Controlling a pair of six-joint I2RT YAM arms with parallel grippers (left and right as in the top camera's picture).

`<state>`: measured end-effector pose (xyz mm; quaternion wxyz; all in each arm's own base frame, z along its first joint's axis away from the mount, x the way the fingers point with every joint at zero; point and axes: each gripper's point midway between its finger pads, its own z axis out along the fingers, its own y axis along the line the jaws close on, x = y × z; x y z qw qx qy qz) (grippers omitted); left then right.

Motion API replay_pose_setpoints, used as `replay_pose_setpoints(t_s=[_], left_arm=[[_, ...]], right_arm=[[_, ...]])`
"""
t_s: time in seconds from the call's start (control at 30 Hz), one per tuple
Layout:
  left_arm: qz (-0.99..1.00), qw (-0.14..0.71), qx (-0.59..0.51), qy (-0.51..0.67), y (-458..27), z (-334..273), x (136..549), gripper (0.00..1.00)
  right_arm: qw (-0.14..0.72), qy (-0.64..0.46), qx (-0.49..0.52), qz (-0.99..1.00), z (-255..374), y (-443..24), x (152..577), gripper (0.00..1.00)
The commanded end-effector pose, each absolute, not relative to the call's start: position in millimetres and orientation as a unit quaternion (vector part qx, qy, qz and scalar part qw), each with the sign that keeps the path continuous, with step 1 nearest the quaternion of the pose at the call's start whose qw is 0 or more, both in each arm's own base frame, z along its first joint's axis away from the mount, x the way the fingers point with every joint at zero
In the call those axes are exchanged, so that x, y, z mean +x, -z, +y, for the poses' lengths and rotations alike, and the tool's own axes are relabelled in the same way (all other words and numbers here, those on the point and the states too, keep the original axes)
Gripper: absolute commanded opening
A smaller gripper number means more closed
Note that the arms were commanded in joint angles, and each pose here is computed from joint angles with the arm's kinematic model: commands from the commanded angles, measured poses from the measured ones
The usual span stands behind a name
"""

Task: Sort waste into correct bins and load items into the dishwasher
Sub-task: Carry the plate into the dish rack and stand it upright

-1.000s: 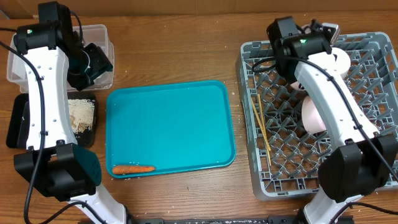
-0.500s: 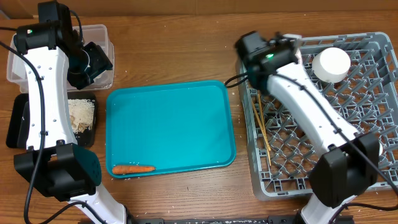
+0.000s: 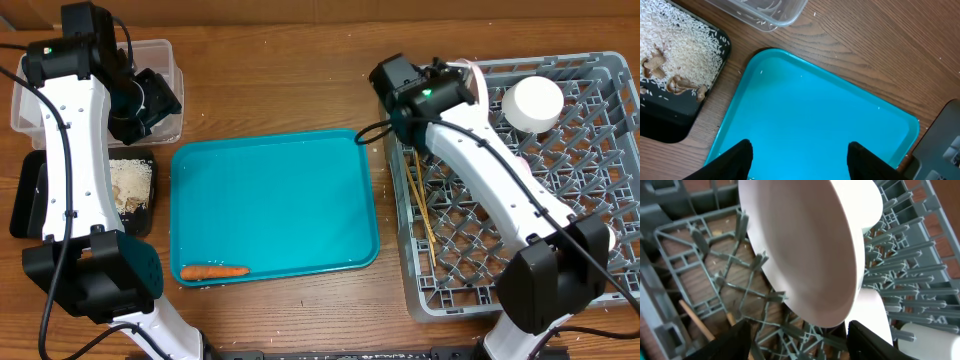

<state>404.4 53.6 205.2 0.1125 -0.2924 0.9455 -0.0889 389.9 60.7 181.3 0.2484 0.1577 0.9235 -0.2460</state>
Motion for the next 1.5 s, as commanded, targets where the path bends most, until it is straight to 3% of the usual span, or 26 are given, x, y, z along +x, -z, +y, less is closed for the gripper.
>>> replay_pose_setpoints(t_s=[0.0,0.2,0.37,0.4,0.5,0.6,0.8,0.97,1.1,1.47], left_arm=[[0.950,0.119,-0.278,0.085,-210,53,404,0.63],[0.953,0.094,-0.274,0.083,-208,46,393,0.63],[0.962,0.068,-0.253,0.082,-205,29,383,0.63],[0.964,0.061,-0.247,0.081,-205,24,380,0.63],[0.969,0.050,-0.229,0.081,-204,9,376,0.63],[0.974,0.044,-0.207,0.081,-204,-9,374,0.63],[0.981,0.028,-0.172,0.083,-203,-39,366,0.63],[0.985,0.016,-0.151,0.081,-203,-54,359,0.65],[0.987,0.001,-0.141,0.077,-203,-62,351,0.65],[0.988,-0.014,-0.138,0.072,-202,-64,342,0.66]], right_arm=[[0.294,0.183,0.201,0.916,57,-228,397,0.64],[0.311,0.091,0.271,0.907,17,-258,403,0.63],[0.281,0.045,0.328,0.901,-49,-256,400,0.60],[0.281,0.042,0.345,0.895,-64,-256,400,0.57],[0.290,0.051,0.366,0.883,-102,-257,400,0.34],[0.282,0.044,0.352,0.892,-120,-250,403,0.23],[0.210,-0.010,0.284,0.936,-99,-203,411,0.20],[0.167,-0.106,0.160,0.967,-46,-170,427,0.19],[0.173,-0.183,0.055,0.966,-6,-177,428,0.19],[0.179,-0.269,-0.017,0.946,27,-192,421,0.24]])
